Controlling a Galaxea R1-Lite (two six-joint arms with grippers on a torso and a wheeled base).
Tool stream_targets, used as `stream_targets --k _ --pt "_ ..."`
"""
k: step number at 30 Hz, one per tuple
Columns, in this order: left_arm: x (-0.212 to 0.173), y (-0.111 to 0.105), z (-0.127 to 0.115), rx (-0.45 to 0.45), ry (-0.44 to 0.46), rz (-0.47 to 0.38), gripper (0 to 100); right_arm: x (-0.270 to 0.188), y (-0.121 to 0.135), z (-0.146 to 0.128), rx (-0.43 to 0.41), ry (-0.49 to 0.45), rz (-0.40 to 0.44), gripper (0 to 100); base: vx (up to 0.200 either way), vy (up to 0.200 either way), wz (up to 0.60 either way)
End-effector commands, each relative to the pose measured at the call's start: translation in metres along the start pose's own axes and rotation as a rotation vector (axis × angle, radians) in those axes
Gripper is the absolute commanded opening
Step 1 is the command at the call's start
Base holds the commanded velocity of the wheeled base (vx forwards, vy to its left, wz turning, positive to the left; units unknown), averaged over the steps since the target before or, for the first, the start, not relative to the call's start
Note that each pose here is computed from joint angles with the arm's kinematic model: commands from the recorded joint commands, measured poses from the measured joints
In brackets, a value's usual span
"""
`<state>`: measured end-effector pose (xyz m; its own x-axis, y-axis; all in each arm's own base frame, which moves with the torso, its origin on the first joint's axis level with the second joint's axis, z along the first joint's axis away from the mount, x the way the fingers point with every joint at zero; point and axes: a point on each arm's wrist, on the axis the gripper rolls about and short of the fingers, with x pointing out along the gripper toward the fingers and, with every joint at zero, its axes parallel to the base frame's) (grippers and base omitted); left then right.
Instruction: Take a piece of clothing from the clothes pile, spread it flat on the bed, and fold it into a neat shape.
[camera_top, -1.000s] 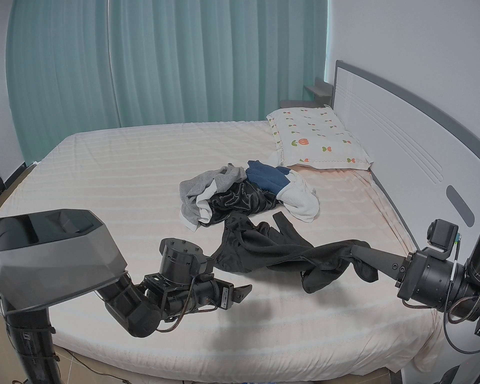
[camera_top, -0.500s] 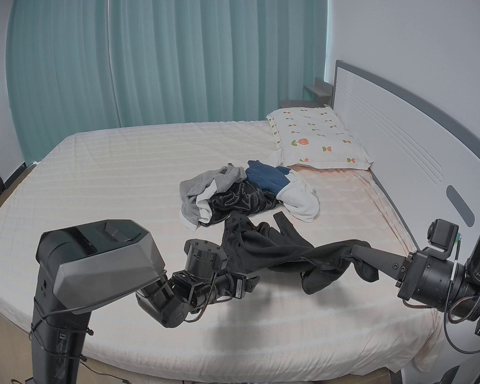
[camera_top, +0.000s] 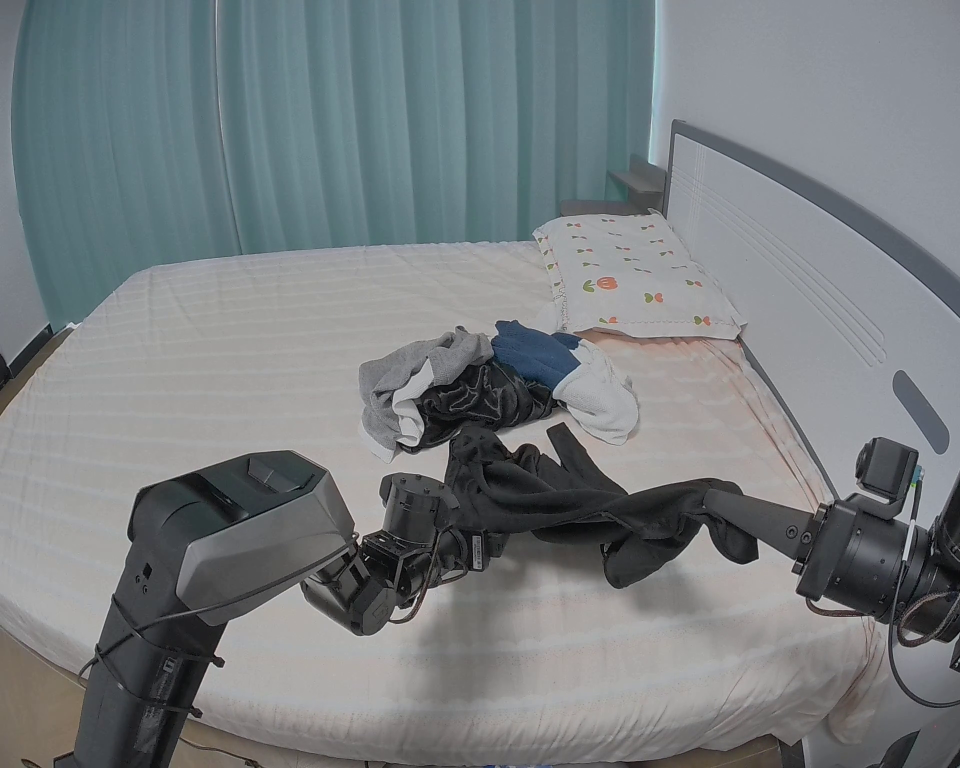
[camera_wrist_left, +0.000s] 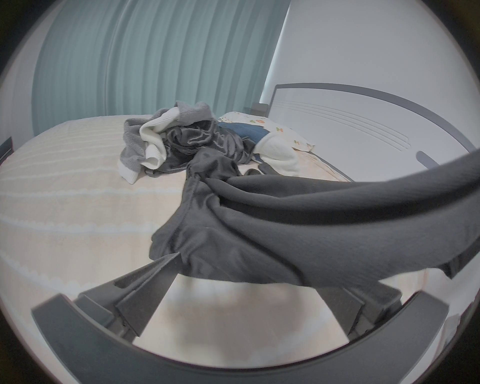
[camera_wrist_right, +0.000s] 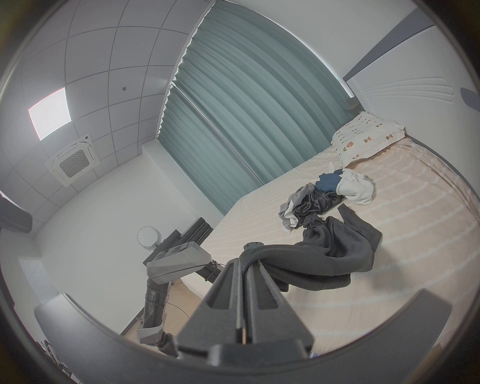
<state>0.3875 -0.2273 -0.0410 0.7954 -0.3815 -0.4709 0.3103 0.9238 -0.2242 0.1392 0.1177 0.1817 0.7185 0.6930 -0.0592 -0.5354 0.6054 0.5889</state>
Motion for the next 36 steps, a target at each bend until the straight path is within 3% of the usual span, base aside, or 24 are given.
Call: stream_targets --k 1,8,9,14,22,30,36 --pt "0.015 0.009 0.0 -0.043 -0.029 0.03 100 0.001 0.0 0.0 0.001 0.003 -0.002 0 0.0 0.0 0.0" --pt "0.018 0.011 -0.001 -0.053 -0.031 0.034 100 0.001 -0.001 -0.001 0.001 0.004 -0.005 0 0.0 0.0 0.0" --pt "0.017 0.011 -0.001 -0.053 -0.029 0.035 0 0.002 -0.001 -0.001 0.001 0.006 -0.006 0 0.0 0.0 0.0" --pt "0.009 0.016 -0.001 -0.08 -0.013 0.05 0 0.003 -0.001 0.0 0.002 0.003 -0.01 0 0.0 0.0 0.0" --pt "-0.057 0.002 0.041 -0.221 -0.062 0.012 0 0.005 -0.009 0.002 0.003 -0.003 -0.051 0 0.0 0.0 0.0" --pt "-0.176 -0.033 0.08 -0.264 -0.162 -0.117 0 0.019 -0.018 0.001 0.006 0.013 -0.106 0 0.0 0.0 0.0" --pt "-0.239 -0.033 0.102 -0.264 -0.281 -0.178 0 0.032 -0.018 0.009 -0.022 -0.043 -0.157 0 0.0 0.0 0.0"
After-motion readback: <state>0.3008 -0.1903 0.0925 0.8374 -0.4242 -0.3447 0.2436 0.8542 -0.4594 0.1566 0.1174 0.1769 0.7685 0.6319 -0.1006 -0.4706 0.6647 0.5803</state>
